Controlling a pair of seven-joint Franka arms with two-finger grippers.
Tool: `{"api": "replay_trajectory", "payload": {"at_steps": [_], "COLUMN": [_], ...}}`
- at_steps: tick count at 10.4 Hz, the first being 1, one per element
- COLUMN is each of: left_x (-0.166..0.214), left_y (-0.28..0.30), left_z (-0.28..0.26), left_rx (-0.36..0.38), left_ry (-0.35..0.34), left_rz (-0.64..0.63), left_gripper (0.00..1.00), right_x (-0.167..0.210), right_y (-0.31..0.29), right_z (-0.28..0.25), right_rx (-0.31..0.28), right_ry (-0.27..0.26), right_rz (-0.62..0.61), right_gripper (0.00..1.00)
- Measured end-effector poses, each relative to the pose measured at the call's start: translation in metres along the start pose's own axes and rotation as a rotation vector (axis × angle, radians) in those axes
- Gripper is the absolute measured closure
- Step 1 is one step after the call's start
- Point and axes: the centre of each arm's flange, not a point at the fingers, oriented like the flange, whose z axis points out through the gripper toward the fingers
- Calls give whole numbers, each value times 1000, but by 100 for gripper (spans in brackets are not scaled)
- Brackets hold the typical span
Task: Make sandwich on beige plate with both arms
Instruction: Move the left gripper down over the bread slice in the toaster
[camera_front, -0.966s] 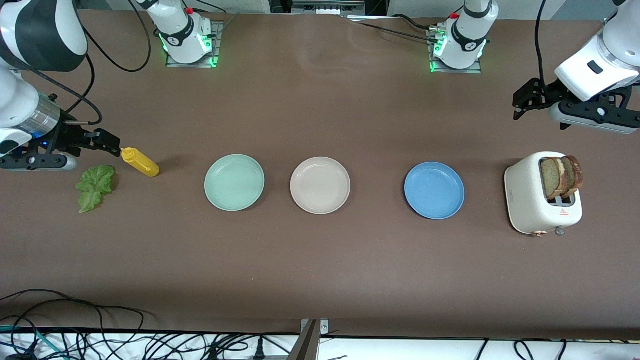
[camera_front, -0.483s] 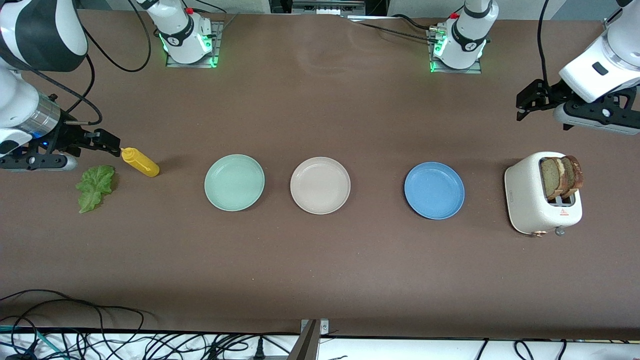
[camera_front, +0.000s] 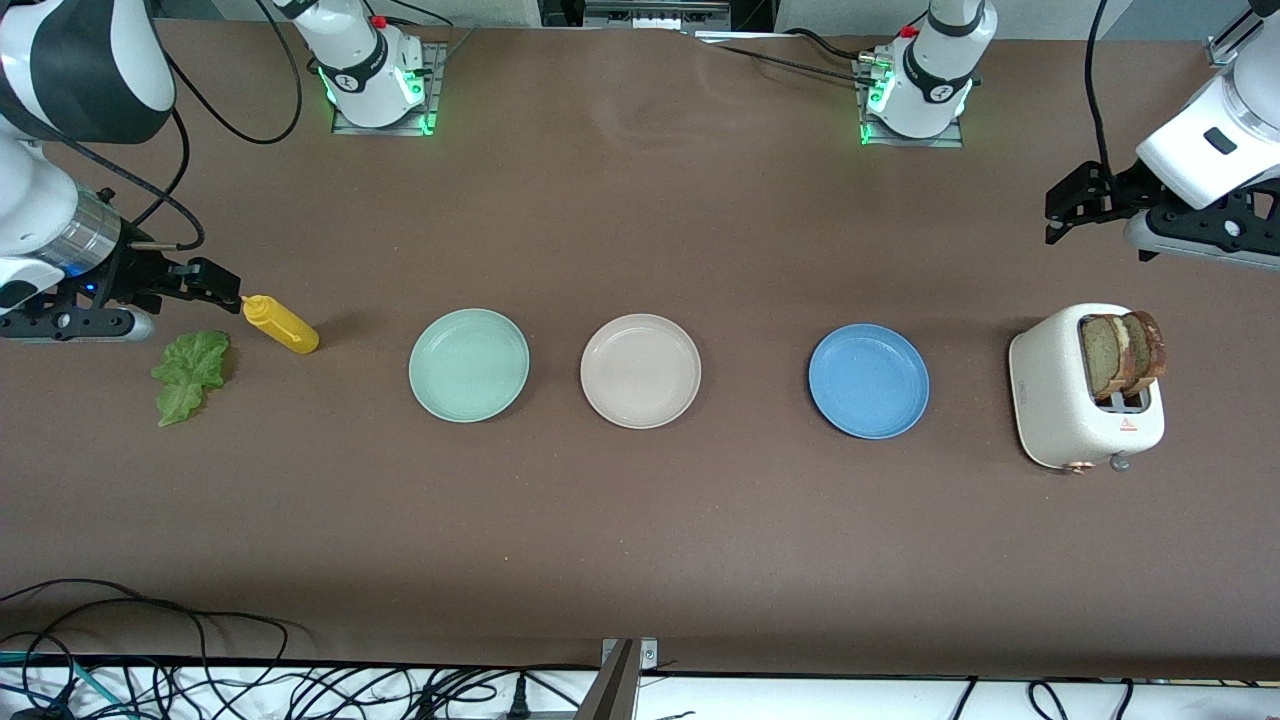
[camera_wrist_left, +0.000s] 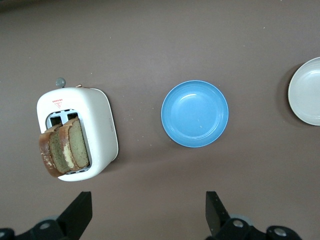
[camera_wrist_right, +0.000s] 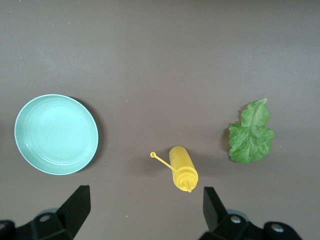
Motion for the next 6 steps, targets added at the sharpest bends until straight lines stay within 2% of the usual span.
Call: {"api": "replay_trajectory", "payload": {"at_steps": [3, 6], "left_x": [1, 11], "left_y": [-14, -34], "left_z": [6, 21], "left_rx": [1, 49], "left_ry": [-10, -18], "left_rz": [-24, -42], "left_gripper": [0, 0], "right_x": [0, 0], "right_y": [0, 0], "right_z": [0, 0], "right_rx": [0, 0], "right_ry": [0, -1], "right_rz": [0, 0], "right_gripper": [0, 0]}}
